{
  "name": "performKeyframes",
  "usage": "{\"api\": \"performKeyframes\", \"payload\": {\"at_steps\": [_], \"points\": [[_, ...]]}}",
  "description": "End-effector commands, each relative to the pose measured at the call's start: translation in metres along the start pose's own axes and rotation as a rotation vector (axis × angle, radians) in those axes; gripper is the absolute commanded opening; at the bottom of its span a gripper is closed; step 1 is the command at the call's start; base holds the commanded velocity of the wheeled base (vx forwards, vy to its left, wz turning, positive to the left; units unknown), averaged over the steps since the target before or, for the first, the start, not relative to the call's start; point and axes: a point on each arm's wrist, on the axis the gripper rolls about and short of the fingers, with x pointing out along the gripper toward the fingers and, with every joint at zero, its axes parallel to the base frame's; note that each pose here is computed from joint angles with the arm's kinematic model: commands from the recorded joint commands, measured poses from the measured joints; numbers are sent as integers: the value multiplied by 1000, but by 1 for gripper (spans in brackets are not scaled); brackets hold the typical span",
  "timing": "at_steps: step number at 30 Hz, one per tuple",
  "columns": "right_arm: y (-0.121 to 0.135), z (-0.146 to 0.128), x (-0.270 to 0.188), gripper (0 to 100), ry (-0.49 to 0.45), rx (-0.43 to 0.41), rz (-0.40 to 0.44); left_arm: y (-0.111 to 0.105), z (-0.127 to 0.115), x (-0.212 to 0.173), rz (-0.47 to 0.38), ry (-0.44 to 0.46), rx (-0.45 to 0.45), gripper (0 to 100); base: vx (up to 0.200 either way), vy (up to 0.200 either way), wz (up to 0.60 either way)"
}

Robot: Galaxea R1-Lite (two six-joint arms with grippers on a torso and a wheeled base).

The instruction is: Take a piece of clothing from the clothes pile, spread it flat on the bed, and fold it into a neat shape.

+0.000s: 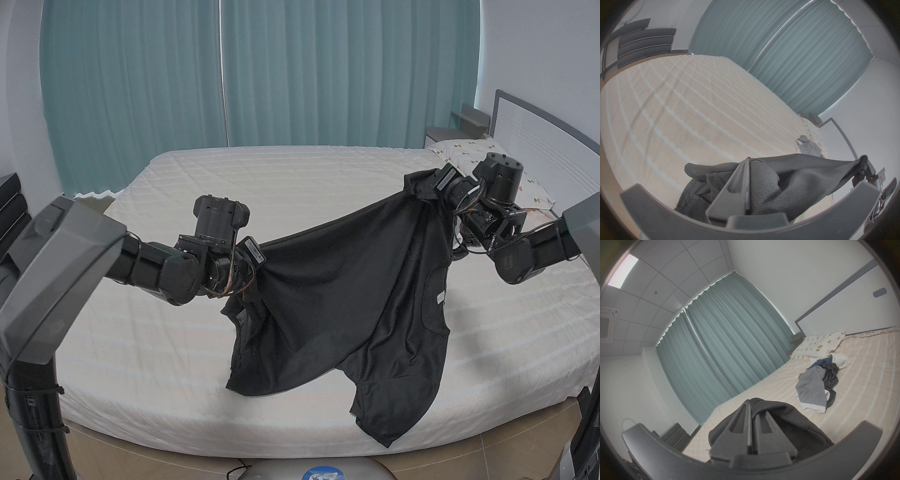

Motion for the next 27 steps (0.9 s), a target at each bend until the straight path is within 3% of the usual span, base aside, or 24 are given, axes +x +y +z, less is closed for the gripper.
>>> {"api": "performKeyframes", "payload": {"at_steps": [1,14,21,22,23,26,27], "points": [[-27,-38,15,0,57,-20,-68,22,-20,40,78,34,5,0,0,0,0],[-70,-104,46,0,133,-35,-158,31,-32,88,112,-5,-26,0,0,0,0],[-88,-120,63,0,114,-46,-198,30,-32,111,119,-70,-40,0,0,0,0],[-89,-122,64,0,116,-46,-198,26,-29,114,113,-101,-48,100,0,0,0],[-91,-125,64,100,127,-48,-196,24,-25,117,115,-132,-52,100,0,0,0],[-99,-141,62,100,168,-78,-211,26,-18,128,136,-203,-62,100,0,0,0],[-109,-152,61,100,194,-130,-225,31,-17,135,156,-228,-54,100,0,0,0]]}}
